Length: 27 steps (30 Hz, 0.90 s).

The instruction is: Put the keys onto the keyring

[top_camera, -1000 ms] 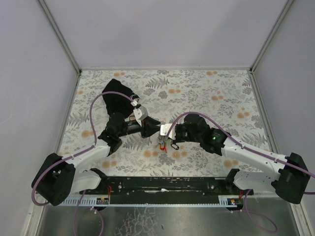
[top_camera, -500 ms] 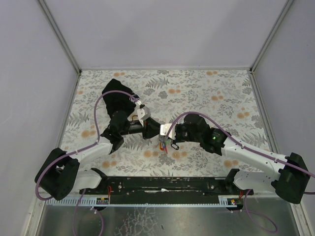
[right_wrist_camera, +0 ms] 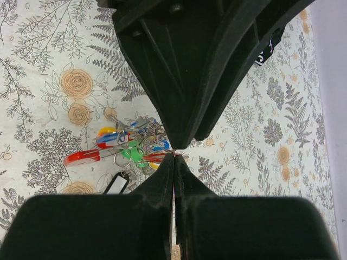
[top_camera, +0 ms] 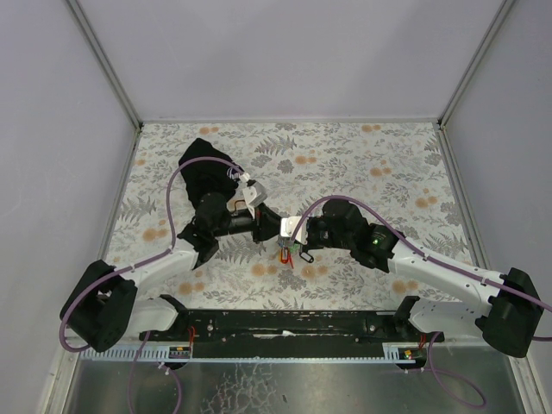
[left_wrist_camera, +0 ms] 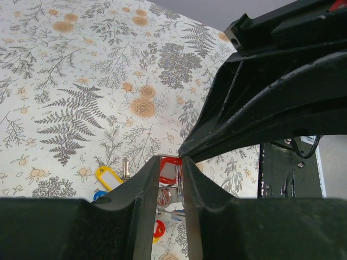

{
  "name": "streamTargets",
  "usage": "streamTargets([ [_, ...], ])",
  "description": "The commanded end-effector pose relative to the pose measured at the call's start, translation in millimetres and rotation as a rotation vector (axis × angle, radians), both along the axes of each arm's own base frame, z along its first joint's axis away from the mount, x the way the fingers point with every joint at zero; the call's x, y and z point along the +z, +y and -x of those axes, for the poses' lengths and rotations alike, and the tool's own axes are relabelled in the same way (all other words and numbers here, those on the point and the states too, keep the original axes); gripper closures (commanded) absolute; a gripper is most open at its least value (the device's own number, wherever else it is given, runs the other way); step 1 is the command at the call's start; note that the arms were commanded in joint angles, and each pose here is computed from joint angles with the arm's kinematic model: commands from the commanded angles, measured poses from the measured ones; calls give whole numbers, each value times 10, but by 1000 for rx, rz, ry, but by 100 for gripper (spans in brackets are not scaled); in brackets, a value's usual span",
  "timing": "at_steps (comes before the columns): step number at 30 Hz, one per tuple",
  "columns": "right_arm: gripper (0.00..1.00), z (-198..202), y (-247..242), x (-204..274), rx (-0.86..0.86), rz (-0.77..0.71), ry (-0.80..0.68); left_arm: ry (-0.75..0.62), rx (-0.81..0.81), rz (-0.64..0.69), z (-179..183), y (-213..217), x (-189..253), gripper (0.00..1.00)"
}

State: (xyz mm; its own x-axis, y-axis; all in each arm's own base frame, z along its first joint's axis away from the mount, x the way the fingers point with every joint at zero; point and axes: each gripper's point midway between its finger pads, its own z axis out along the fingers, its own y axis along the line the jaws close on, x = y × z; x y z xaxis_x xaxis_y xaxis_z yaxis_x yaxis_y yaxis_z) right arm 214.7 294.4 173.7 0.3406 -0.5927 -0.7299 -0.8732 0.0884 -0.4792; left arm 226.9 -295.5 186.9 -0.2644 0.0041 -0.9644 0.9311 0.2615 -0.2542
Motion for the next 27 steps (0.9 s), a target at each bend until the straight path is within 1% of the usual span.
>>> streamTargets([
  [1, 100, -51, 103, 341, 6, -71, -63, -2, -20, -10, -28, -55, 48, 78],
  [8, 100, -58, 110, 341, 7, -70, -65, 21, -32, -22, 32, -61, 5, 78],
  [13, 100, -58, 109, 339, 7, -69, -65, 19, 20, -7, 20, -7, 50, 76],
  [20, 100, -59, 108, 343, 6, -68, -66, 44, -7, -26, 31, -44, -4, 85],
  [27, 100, -60, 109, 347, 6, -68, -66, 43, -20, -34, 78, -56, -20, 85],
])
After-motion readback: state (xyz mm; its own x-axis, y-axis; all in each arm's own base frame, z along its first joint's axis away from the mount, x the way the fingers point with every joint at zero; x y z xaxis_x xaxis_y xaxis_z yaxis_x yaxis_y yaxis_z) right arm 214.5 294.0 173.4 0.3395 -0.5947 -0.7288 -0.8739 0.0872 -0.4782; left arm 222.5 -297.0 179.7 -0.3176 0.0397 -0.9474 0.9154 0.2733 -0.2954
